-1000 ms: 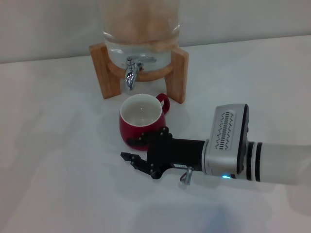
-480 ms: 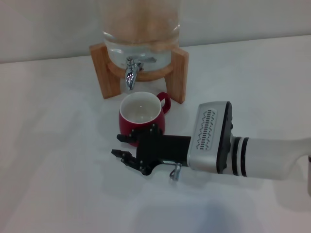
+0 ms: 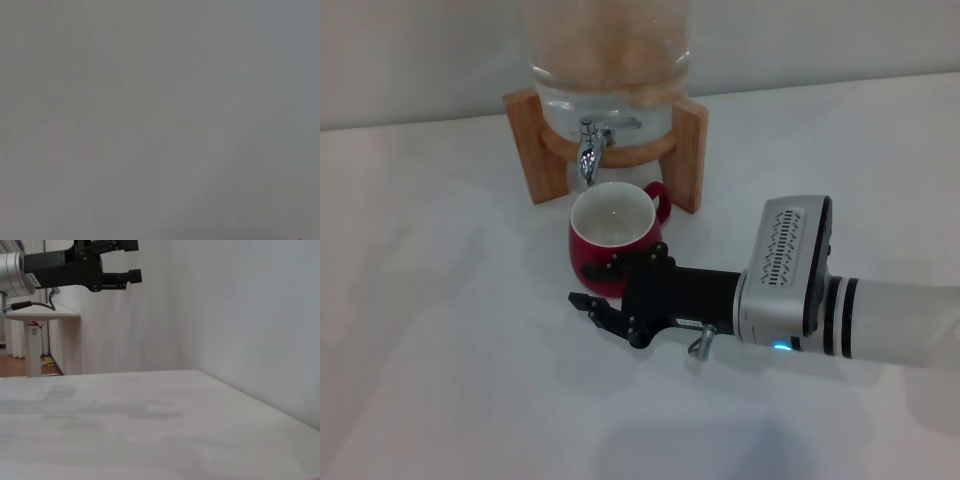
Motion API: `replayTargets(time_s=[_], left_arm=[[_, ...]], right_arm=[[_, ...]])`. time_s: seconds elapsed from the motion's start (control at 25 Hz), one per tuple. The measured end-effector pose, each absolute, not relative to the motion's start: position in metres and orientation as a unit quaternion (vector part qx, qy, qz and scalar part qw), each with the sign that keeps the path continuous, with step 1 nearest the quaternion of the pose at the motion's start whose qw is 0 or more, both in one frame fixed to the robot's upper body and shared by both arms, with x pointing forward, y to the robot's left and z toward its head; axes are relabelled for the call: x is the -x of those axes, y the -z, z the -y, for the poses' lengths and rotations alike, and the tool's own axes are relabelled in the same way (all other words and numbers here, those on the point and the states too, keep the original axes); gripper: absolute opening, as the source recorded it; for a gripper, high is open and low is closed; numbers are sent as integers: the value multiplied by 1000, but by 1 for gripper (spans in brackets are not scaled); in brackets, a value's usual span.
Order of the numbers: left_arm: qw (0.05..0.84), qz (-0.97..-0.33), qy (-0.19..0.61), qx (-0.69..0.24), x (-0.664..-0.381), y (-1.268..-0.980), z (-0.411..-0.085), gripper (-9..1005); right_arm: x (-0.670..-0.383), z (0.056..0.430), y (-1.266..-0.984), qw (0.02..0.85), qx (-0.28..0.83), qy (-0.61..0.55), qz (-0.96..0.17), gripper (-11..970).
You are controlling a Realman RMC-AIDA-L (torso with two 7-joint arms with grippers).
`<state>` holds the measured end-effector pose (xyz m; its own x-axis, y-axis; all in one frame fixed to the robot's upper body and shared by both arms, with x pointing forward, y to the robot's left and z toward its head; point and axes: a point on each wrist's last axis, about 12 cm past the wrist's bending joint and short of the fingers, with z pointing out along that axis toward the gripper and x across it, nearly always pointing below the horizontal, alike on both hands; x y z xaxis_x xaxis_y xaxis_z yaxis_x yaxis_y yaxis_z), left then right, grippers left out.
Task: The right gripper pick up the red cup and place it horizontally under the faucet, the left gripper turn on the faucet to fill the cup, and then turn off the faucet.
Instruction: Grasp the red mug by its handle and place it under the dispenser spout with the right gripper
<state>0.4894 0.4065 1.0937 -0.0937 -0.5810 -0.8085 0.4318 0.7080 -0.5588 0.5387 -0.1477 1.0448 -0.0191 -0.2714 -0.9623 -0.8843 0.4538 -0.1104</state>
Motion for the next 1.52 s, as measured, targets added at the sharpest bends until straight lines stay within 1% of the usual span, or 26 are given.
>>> replayTargets(time_s=[0.52, 0.84, 1.16, 1.52], left_arm=[[668, -637, 380, 60, -487, -1092, -405, 846], [667, -639, 377, 64, -483, -1090, -406, 846], [668, -638, 379, 62, -485, -1090, -405, 846], [668, -637, 380, 60, -487, -1091, -404, 846]], right_arm=[[-542, 140, -1047, 537, 452, -286, -652, 303], [-541, 161, -1042, 541, 425, -278, -670, 303], [-541, 171, -1040, 542, 416, -277, -675, 303], [-544, 164, -1043, 543, 425, -281, -668, 303]])
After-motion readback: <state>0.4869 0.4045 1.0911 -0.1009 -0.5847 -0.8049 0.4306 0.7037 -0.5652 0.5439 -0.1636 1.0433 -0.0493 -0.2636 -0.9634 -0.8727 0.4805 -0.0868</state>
